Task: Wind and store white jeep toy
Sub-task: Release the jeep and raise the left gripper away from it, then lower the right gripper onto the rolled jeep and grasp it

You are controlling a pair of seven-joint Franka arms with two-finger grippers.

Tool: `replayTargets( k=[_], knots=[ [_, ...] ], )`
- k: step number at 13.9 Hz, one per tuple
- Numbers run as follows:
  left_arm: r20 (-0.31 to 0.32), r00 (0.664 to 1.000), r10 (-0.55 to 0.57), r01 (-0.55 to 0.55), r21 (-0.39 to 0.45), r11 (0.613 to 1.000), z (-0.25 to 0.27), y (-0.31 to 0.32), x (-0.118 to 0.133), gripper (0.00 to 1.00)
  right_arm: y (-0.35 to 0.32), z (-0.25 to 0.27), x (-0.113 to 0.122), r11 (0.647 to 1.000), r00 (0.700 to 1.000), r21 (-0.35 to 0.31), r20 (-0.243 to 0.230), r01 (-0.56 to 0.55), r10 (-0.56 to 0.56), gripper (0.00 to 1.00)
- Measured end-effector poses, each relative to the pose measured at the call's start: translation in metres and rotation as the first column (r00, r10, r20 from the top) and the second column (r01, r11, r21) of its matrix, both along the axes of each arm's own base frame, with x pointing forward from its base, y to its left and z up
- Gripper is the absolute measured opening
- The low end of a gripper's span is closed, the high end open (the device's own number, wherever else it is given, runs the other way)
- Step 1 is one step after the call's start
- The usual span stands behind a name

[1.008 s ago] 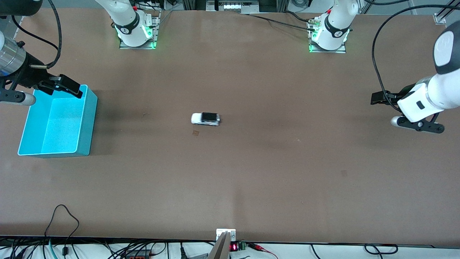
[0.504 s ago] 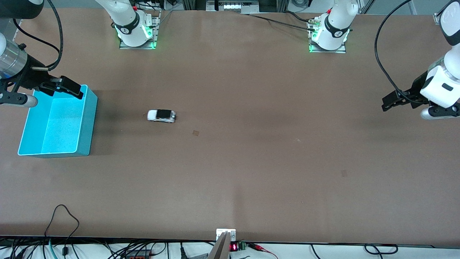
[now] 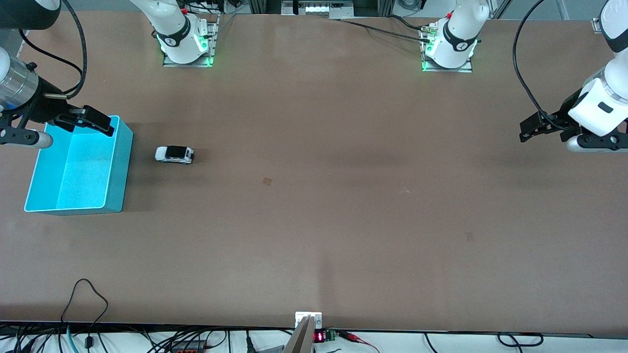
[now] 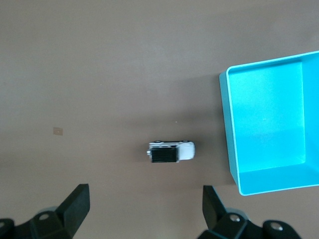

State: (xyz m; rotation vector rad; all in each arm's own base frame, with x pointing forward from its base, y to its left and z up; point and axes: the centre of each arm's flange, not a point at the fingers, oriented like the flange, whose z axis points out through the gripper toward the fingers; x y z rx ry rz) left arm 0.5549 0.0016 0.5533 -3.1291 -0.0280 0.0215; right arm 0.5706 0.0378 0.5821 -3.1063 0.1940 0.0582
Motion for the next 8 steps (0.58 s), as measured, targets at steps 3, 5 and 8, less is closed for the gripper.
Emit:
replayTargets(
  k=[3,5,8],
  knots=[
    [-0.003,1.0,-0.004,0.004,0.0,1.0,0.0043,-0.0006,-0.0039,1.0,-0.0003,-0.0004,-0.0001,1.0,1.0,0.0,-0.002,0.0,0.0,1.0],
    [-0.002,1.0,-0.009,0.009,0.0,1.0,0.0053,-0.0023,-0.0044,1.0,-0.0004,-0.0014,-0.0002,1.0,1.0,0.0,-0.005,0.0,0.0,1.0],
    [-0.002,1.0,-0.014,0.014,0.0,1.0,0.0052,-0.0041,-0.0045,1.0,-0.0008,-0.007,0.0005,1.0,1.0,-0.001,-0.022,-0.022,0.022,1.0]
  ],
)
